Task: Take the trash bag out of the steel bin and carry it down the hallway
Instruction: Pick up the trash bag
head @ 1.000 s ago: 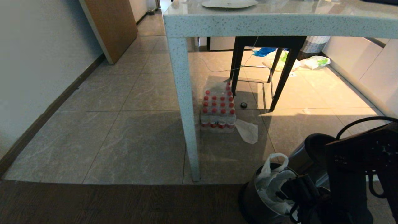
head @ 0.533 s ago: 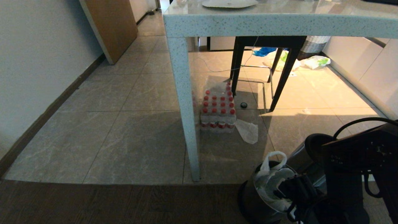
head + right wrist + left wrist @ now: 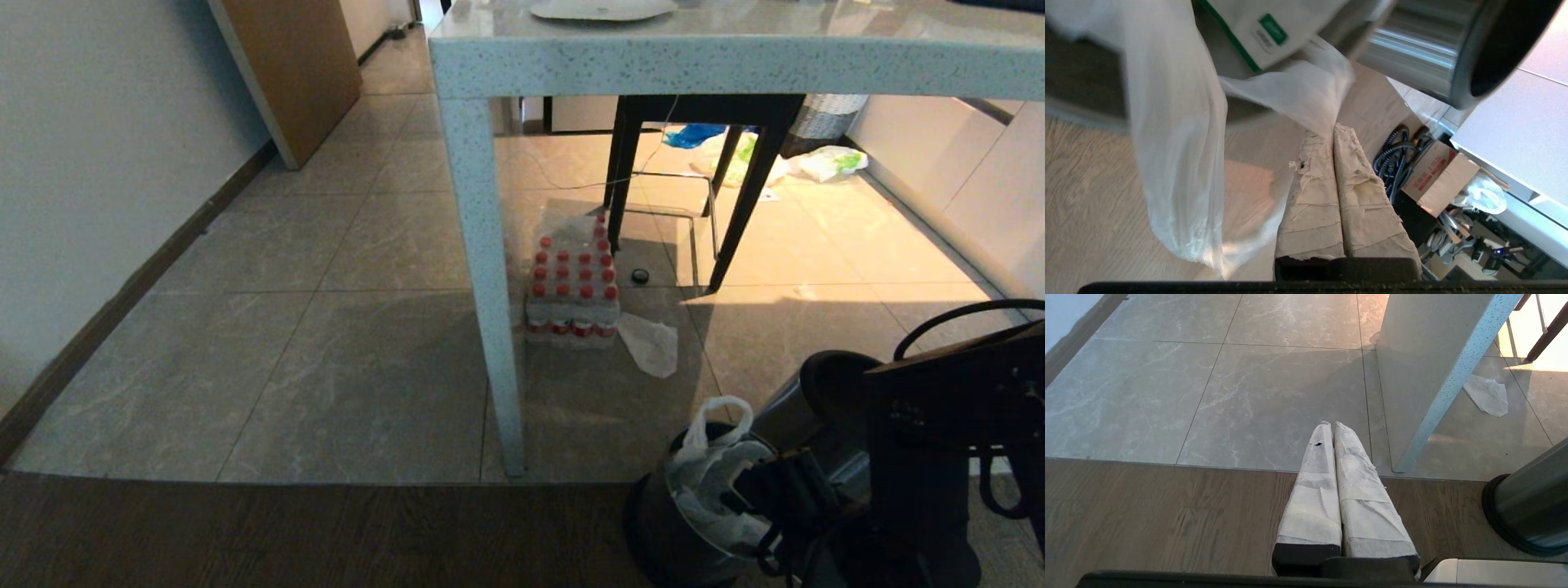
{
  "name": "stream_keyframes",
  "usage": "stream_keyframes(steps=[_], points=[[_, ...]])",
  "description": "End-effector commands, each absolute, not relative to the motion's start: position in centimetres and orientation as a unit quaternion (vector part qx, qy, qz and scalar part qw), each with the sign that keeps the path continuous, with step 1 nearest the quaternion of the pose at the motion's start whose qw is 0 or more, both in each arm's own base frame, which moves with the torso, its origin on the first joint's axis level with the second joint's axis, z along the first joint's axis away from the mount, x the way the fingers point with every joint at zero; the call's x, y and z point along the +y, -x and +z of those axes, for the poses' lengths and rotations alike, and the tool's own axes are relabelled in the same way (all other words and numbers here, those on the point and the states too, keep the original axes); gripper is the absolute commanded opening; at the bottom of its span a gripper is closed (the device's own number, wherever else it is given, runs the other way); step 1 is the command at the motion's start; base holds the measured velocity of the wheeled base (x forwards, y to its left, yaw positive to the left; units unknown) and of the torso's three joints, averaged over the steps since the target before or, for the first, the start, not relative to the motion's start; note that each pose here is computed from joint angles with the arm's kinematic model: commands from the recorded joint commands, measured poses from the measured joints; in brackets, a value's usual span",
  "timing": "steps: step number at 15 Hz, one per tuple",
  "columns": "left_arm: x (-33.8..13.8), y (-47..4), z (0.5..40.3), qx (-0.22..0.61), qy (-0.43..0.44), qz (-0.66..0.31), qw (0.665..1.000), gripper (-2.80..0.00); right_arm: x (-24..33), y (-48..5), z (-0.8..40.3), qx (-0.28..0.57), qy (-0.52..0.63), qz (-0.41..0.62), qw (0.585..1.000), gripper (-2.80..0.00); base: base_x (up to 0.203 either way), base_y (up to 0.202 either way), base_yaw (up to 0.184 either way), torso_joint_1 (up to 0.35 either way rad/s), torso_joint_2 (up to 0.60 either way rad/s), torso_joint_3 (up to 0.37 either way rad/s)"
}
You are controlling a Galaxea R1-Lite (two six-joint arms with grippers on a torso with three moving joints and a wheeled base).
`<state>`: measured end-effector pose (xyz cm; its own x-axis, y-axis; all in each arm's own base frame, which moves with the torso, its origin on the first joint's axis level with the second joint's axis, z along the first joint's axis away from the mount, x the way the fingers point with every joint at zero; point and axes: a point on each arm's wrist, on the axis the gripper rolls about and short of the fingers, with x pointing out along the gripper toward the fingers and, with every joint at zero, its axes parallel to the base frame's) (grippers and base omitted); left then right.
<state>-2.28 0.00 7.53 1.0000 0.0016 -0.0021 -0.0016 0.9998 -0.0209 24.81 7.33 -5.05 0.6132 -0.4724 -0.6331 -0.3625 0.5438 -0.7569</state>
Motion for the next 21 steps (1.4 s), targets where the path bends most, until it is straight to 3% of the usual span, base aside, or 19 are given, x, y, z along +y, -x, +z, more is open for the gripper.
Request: stream_keyframes(steps=[1, 5, 10, 14, 21], points=[[0.0, 2.3, 7.5, 0.001, 0.011, 0.001, 1.0, -2.8, 7.4, -24.9, -2.5, 0.416, 0.468, -0.047, 0.778, -2.8, 0.0, 0.0, 0.0, 0.0, 0.0, 0.0], [0.0, 2.3, 7.5, 0.001, 0.011, 0.001, 1.0, -2.8, 7.2, -24.6, 1.1, 0.402, 0.458, -0.056, 0.791, -2.8, 0.0, 0.0, 0.0, 0.0, 0.0, 0.0], [0.0, 2.3, 7.5, 0.001, 0.011, 0.001, 1.0, -2.8, 8.2, -25.7, 1.8, 0.381, 0.415, -0.073, 0.823, -2.8, 0.0, 0.0, 0.0, 0.0, 0.0, 0.0], [0.0, 2.3, 7.5, 0.001, 0.011, 0.001, 1.0, -2.8, 6.3, -19.9, 0.1, 0.463, 0.456, -0.041, 0.759, -2.8, 0.0, 0.0, 0.0, 0.0, 0.0, 0.0], [0.0, 2.3, 7.5, 0.001, 0.011, 0.001, 1.0, -2.8, 9.8, -18.8, -3.4, 0.448, 0.495, 0.025, 0.744, -2.8, 0.0, 0.0, 0.0, 0.0, 0.0, 0.0]])
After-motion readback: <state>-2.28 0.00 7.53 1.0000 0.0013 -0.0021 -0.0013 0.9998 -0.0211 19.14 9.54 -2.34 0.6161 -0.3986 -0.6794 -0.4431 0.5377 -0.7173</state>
